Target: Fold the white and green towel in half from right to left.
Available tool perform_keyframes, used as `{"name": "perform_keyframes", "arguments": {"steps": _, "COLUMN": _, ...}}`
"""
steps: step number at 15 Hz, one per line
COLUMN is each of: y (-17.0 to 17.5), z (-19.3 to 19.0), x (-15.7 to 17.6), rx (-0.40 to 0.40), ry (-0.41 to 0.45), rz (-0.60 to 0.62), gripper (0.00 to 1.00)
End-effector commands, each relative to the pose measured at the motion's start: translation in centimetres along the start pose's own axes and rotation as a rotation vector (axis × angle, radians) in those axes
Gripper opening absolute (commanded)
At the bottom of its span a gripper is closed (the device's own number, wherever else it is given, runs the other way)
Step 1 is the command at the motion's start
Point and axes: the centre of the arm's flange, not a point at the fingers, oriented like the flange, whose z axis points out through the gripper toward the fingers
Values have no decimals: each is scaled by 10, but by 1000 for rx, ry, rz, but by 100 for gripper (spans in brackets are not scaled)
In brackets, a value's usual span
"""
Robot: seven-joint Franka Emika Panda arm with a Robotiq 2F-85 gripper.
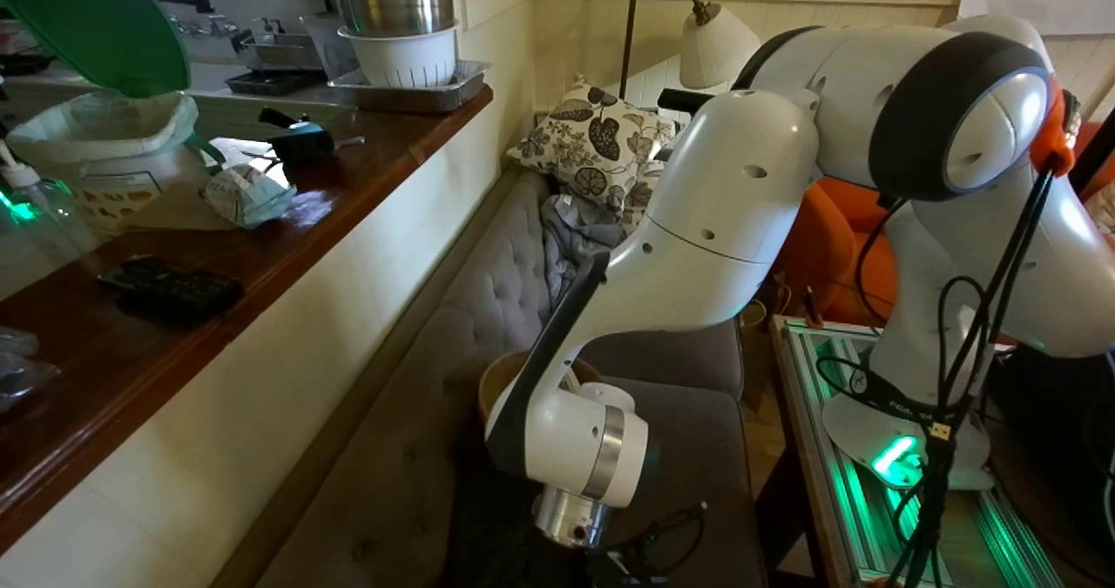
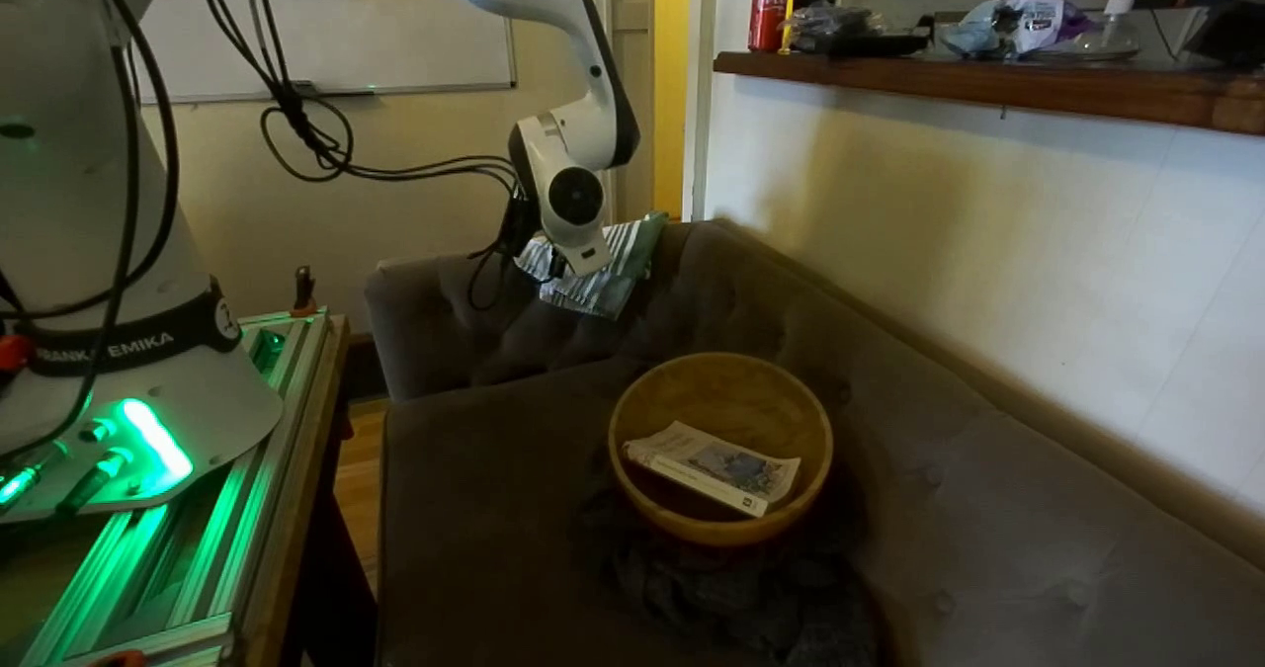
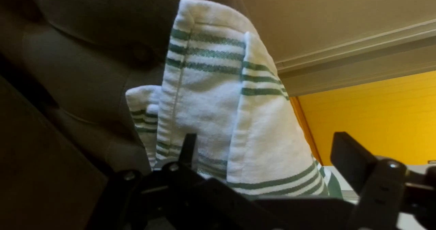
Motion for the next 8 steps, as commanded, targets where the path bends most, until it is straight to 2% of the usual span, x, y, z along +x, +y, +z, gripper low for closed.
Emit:
{"name": "perform_keyframes", "arguments": {"steps": 1, "y": -1, "z": 1, "x": 1, "rx": 0, "ry": 1, "rz": 1, "gripper": 100}}
{"name": "perform_keyframes", "arguments": {"steps": 3, "y": 10, "z": 7, "x": 0, "rx": 53, "ry": 41, "rz": -15, "gripper": 100}}
{"name": "perform_keyframes", "arguments": {"steps": 8, "y": 50, "z": 25, "x": 10, "rx": 143, "ry": 67, "rz": -48, "gripper": 100}}
